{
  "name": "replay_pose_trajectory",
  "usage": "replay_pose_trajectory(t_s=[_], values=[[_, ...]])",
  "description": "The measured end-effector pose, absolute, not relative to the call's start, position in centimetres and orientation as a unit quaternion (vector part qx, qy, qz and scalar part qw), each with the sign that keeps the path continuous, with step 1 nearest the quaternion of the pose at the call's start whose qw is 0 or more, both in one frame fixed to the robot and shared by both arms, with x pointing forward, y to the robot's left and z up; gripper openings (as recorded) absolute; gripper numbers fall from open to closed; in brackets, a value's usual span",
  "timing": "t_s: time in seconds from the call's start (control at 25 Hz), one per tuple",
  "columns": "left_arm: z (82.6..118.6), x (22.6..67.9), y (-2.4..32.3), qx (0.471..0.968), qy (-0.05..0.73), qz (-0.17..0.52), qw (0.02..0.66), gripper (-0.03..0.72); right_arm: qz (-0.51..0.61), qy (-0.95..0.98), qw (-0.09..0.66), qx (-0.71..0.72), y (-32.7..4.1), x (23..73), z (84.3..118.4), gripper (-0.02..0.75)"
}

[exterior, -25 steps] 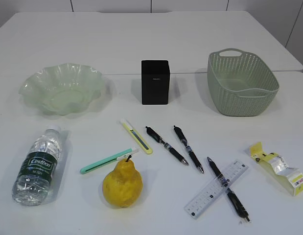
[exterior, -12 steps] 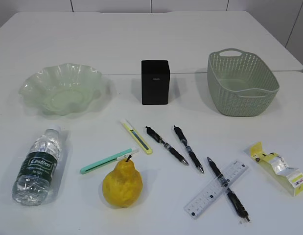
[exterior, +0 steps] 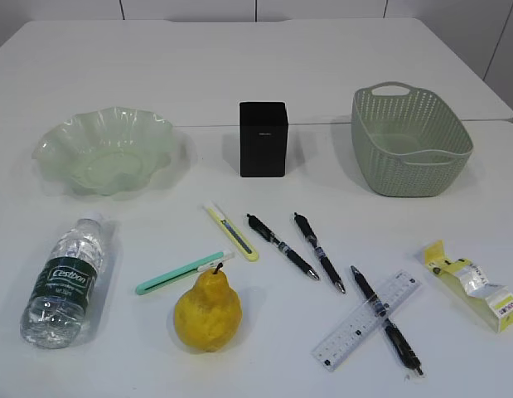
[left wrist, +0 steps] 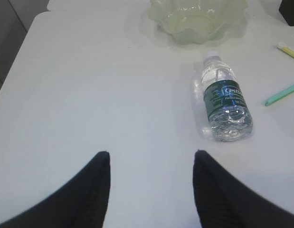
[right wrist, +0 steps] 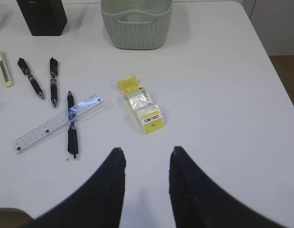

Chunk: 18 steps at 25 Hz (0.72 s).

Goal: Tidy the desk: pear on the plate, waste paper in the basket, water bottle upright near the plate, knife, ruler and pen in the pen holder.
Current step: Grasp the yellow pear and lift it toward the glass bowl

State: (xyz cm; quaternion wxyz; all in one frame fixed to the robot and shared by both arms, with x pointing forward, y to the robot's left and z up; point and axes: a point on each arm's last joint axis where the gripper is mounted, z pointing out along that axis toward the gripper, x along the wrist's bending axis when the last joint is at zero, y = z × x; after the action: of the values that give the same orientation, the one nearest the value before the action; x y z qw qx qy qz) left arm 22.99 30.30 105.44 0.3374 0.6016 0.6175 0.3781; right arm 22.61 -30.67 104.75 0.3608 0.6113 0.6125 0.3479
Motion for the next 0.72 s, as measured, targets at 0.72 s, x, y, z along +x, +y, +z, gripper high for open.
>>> replay_pose_trajectory(t_s=[0.72], values=[[105.44, 22.99, 30.30, 0.602, 0.618, 0.378, 0.337, 0.393, 0.349, 0.613, 0.359, 0.611, -30.64, 22.61, 104.75, 0.241]])
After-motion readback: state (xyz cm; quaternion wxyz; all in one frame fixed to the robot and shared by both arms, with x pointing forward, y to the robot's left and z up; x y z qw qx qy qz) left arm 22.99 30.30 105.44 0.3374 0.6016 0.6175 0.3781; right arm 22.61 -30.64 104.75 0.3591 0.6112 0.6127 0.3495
